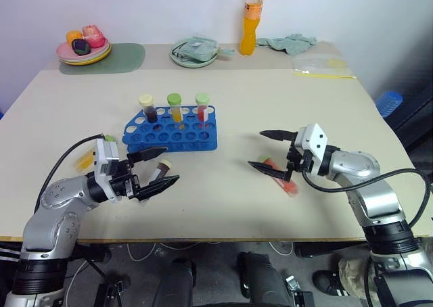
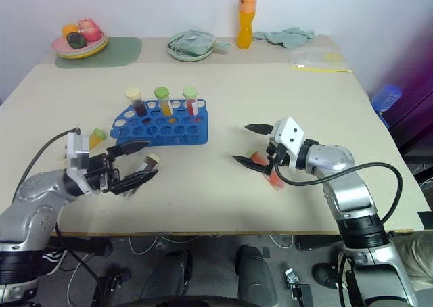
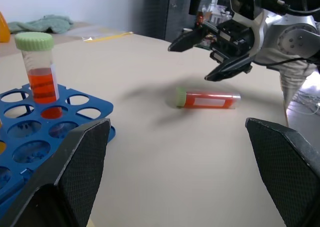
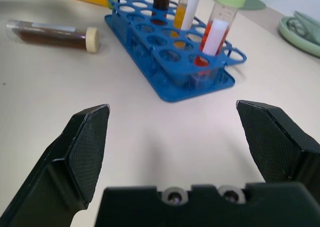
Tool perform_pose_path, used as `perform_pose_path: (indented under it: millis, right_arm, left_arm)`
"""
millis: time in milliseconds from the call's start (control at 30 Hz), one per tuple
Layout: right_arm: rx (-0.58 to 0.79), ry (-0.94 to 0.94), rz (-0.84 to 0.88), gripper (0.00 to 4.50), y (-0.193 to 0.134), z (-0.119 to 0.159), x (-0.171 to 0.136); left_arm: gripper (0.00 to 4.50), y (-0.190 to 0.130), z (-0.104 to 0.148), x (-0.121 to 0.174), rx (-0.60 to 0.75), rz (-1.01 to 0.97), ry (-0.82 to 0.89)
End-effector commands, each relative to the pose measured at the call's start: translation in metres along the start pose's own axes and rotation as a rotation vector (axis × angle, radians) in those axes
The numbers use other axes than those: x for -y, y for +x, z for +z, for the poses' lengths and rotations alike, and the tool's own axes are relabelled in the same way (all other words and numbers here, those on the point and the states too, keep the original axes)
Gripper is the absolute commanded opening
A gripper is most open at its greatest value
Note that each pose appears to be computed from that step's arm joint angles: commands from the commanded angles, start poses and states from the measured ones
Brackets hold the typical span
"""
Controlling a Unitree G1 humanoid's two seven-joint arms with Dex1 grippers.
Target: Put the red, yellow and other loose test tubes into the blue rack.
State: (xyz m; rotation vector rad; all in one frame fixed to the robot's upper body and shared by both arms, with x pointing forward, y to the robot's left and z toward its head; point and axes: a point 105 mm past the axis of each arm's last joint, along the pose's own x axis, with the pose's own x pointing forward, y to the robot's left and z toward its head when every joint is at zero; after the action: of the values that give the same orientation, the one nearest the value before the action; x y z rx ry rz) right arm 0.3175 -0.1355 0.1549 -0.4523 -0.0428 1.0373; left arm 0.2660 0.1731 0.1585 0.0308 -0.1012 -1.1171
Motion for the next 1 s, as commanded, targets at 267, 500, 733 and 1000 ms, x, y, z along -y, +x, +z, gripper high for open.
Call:
perform_pose_path:
  millis: [267, 500, 733, 1000]
  right_arm:
    - [0.008, 0.029, -0.111, 4.5, -0.004, 0.038, 0.018]
    - [-0.306, 0.342, -0.235, 4.5, -0.002, 0.028, 0.019]
    - [-0.635, 0.544, -0.185, 4.5, -0.023, 0.001, -0.003]
    - [-0.81, 0.668, -0.3, 4.5, -0.04, -0.033, -0.001]
  left_arm:
    - [4.46, 0.0, 0.002, 0.002, 0.005, -0.029, 0.035]
    - [4.46, -0.01, 0.002, 0.005, -0.018, -0.045, 0.048]
    - [4.46, -0.01, 0.002, 0.002, -0.045, -0.096, 0.055]
    - [4.46, -0.006, 0.003, -0.004, -0.009, -0.043, 0.017]
